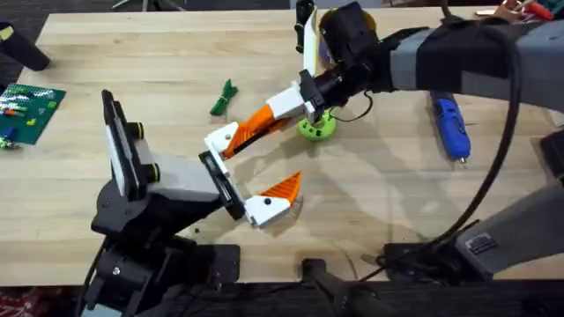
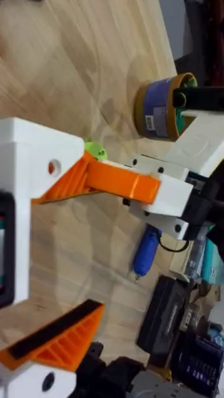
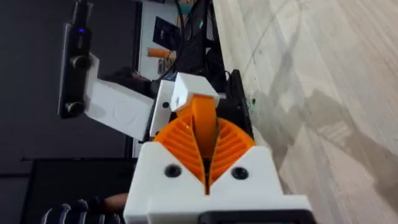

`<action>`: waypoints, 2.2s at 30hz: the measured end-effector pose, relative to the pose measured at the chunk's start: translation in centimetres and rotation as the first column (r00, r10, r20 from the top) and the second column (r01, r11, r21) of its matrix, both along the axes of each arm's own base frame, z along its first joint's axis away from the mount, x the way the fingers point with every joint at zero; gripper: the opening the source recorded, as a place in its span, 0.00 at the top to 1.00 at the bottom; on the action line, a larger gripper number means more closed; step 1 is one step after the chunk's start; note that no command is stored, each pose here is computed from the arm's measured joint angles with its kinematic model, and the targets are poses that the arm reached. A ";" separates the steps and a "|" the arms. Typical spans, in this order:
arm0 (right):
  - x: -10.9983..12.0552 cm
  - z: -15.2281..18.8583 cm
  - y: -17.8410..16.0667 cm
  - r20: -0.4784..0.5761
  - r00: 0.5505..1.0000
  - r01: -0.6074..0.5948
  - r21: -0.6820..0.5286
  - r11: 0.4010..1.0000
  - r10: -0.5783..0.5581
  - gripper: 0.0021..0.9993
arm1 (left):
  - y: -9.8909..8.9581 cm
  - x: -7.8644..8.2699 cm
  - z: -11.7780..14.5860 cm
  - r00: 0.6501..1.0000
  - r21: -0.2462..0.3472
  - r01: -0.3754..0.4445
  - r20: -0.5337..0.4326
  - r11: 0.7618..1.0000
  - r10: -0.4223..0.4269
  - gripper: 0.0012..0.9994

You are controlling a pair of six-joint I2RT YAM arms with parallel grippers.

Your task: Pick up the gripper from the table and insert it into the empty holder that is missing its gripper. Then pick up a screw, insert it into the mounting hole, and use the screwdriver to tighten it. Finally, clean up the table by picking up the vegetable and placing it into the bucket.

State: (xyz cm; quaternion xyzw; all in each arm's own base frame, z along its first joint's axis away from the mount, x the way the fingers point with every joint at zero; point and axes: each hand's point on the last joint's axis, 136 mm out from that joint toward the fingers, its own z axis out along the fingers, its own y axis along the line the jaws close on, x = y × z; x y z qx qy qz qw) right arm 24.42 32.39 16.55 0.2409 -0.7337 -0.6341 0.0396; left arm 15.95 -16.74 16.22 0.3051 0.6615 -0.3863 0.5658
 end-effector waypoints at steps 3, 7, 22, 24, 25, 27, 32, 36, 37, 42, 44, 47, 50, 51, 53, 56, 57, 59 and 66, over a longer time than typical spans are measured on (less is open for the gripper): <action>0.2 0.0 0.2 -0.002 1.000 0.010 -0.007 1.000 -0.010 0.98 | 0.1 0.2 0.0 1.000 0.001 -0.013 0.001 1.000 0.013 0.02; 0.4 -0.1 0.3 -0.015 1.000 0.020 -0.021 1.000 -0.020 0.98 | 0.2 0.3 0.0 1.000 0.001 -0.019 0.001 1.000 0.019 0.02; 1.5 0.1 0.6 0.003 0.998 0.057 -0.024 0.998 -0.057 0.98 | 0.5 0.8 0.0 0.999 0.003 -0.052 0.005 0.999 0.052 0.02; 1.8 0.0 0.5 0.003 0.998 0.066 -0.027 0.997 -0.066 0.98 | 0.7 1.0 0.0 0.998 0.003 -0.066 0.005 0.998 0.066 0.02; 2.0 0.0 0.4 0.003 0.997 0.073 -0.030 0.997 -0.073 0.98 | 0.8 1.1 0.1 0.997 0.003 -0.076 0.005 0.997 0.076 0.02; 2.4 -0.1 0.2 0.005 0.996 0.088 -0.036 0.995 -0.088 0.98 | 0.9 1.3 0.0 0.996 0.003 -0.092 0.005 0.996 0.092 0.02; 2.7 -0.5 0.4 0.010 0.994 0.112 -0.063 0.992 -0.112 0.98 | 1.2 1.8 0.0 0.992 -0.003 -0.124 -0.006 0.992 0.124 0.02; 2.8 -0.6 1.1 0.030 0.992 0.124 -0.076 0.989 -0.122 0.98 | 1.6 2.2 0.0 0.988 -0.009 -0.155 -0.019 0.988 0.154 0.02; 2.9 -0.6 1.4 0.041 0.991 0.130 -0.075 0.989 -0.127 0.98 | 1.7 2.3 0.0 0.986 -0.010 -0.164 -0.020 0.986 0.164 0.02; 3.5 -0.3 2.6 0.089 0.984 0.160 -0.067 0.985 -0.154 0.98 | 2.4 3.0 0.0 0.975 -0.006 -0.221 -0.019 0.975 0.221 0.02; 3.5 -0.1 3.2 0.109 0.981 0.166 -0.060 0.984 -0.159 0.98 | 2.7 3.3 0.0 0.970 -0.005 -0.241 -0.018 0.970 0.241 0.02; 3.0 0.0 4.1 0.123 0.981 0.160 -0.058 0.985 -0.152 0.98 | 2.9 3.6 0.0 0.965 -0.004 -0.261 -0.017 0.965 0.261 0.02; 2.4 0.0 4.8 0.131 0.981 0.149 -0.059 0.987 -0.140 0.98 | 3.0 3.6 0.0 0.963 -0.004 -0.268 -0.017 0.963 0.268 0.02; 2.4 0.0 4.8 0.134 0.981 0.150 -0.059 0.987 -0.141 0.98 | 3.0 3.7 -0.1 0.963 -0.004 -0.270 -0.017 0.963 0.269 0.02; 2.4 0.0 4.8 0.135 0.981 0.150 -0.058 0.987 -0.141 0.98 | 3.0 3.7 -0.1 0.963 -0.003 -0.270 -0.017 0.963 0.270 0.02; 2.4 0.0 4.9 0.136 0.981 0.149 -0.058 0.987 -0.140 0.98 | 3.0 3.7 -0.1 0.963 -0.003 -0.270 -0.017 0.963 0.270 0.02; 2.4 0.0 4.9 0.139 0.981 0.147 -0.057 0.987 -0.138 0.98 | 3.0 3.7 -0.1 0.963 -0.003 -0.270 -0.017 0.963 0.270 0.02; 2.3 0.0 4.9 0.146 0.980 0.144 -0.054 0.988 -0.135 0.98 | 3.1 3.7 -0.1 0.962 -0.003 -0.272 -0.017 0.962 0.272 0.02; 2.3 0.1 5.0 0.165 0.978 0.136 -0.045 0.990 -0.127 0.98 | 3.1 3.7 -0.1 0.962 -0.003 -0.273 -0.017 0.962 0.273 0.02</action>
